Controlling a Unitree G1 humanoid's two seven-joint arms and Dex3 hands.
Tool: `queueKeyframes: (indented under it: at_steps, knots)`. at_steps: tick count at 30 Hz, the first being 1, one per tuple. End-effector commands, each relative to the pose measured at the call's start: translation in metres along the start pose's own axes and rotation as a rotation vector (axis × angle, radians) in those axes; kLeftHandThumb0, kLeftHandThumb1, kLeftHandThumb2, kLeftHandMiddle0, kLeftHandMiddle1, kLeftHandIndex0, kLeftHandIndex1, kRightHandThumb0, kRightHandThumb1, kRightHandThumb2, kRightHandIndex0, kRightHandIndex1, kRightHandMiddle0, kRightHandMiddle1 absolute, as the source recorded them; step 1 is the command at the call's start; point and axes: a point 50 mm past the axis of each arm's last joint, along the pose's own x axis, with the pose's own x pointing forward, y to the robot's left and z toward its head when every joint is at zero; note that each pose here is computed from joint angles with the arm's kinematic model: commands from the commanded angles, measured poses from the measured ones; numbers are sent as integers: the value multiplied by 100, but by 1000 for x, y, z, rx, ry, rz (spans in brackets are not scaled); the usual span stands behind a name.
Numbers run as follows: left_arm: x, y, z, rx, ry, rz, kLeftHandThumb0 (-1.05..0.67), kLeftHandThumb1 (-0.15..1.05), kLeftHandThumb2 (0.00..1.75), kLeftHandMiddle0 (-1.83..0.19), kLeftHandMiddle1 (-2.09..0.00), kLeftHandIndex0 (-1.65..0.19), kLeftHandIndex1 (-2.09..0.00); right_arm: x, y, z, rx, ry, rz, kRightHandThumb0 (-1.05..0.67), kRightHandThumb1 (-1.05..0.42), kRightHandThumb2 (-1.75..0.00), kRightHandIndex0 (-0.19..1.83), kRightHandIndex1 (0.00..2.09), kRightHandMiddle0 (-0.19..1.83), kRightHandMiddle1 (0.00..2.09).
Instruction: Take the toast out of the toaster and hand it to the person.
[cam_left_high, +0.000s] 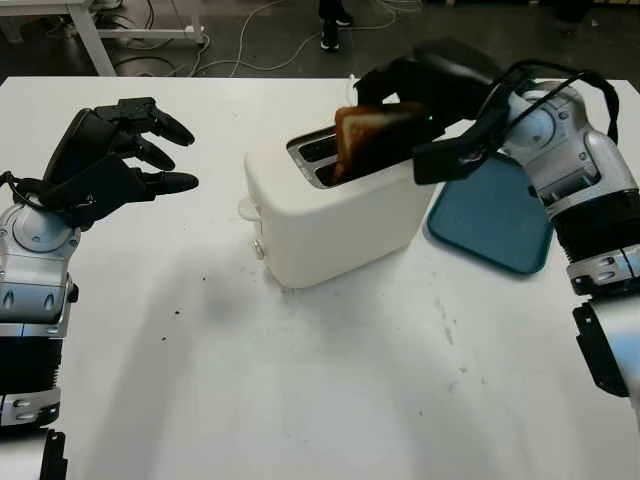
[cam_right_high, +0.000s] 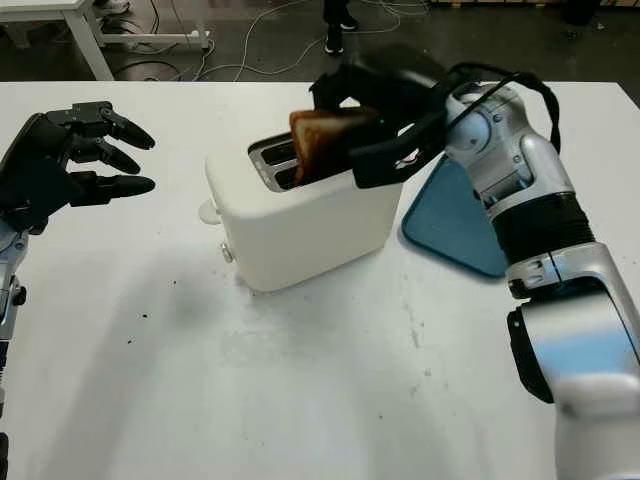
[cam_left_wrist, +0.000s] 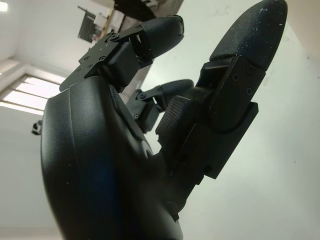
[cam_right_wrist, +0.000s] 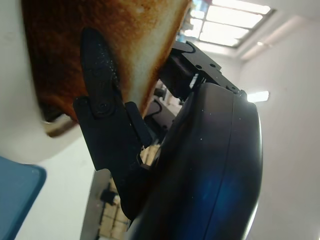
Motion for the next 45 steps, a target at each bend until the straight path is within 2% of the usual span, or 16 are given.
queueKeyframes:
  at_steps: [1,5,10,14,17,19,23,33,41,43,45]
  knots:
    - [1,-1,1,-10,-8,5,-105,71,0,-72,-102,-66,-95,0,-22,0,22,-14,-93,-42,-92,-41,106,175,82,175]
    - [2,-1,1,-15,-10,5,-105,71,0,-71,-102,-66,-95,0,-40,-9,123,25,-162,-39,-92,-38,98,175,69,174]
    - [2,-1,1,-17,-4,4,-105,71,0,-70,-103,-65,-95,-9,-59,-23,179,58,-251,-42,-92,-38,107,175,88,175]
    - [1,-1,1,-12,-10,4,-105,71,0,-70,-104,-65,-96,-14,-69,-34,267,104,-330,-39,-92,-39,107,175,89,175]
    - [2,-1,1,-17,-13,2,-105,70,0,-70,-104,-65,-96,-18,-73,-43,287,156,-388,-46,-92,-41,109,175,92,175]
    - [2,-1,1,-22,-14,3,-105,70,0,-70,-104,-65,-96,-20,-74,-50,414,192,-426,-42,-92,-40,111,175,94,175]
    - [1,0,1,-5,-8,1,-105,71,0,-70,-104,-65,-96,-24,-70,-66,622,285,-475,-42,-92,-36,111,175,94,175]
    - [2,0,0,-7,-2,2,-105,71,0,-71,-103,-65,-96,-33,-55,-88,992,476,-585,-32,-92,-49,116,175,85,175]
    - [1,-1,0,-1,-4,2,-105,71,0,-71,-102,-66,-95,-42,-31,-102,1003,593,-656,-30,-92,-50,103,175,65,175]
    - [1,-1,0,-2,-3,0,-105,72,0,-71,-103,-66,-95,-42,-23,-104,1040,616,-655,-29,-92,-51,102,175,66,175]
    - [1,-1,0,-1,-8,1,-105,72,0,-72,-103,-66,-96,-42,-13,-106,1034,683,-654,-30,-92,-50,96,175,63,175]
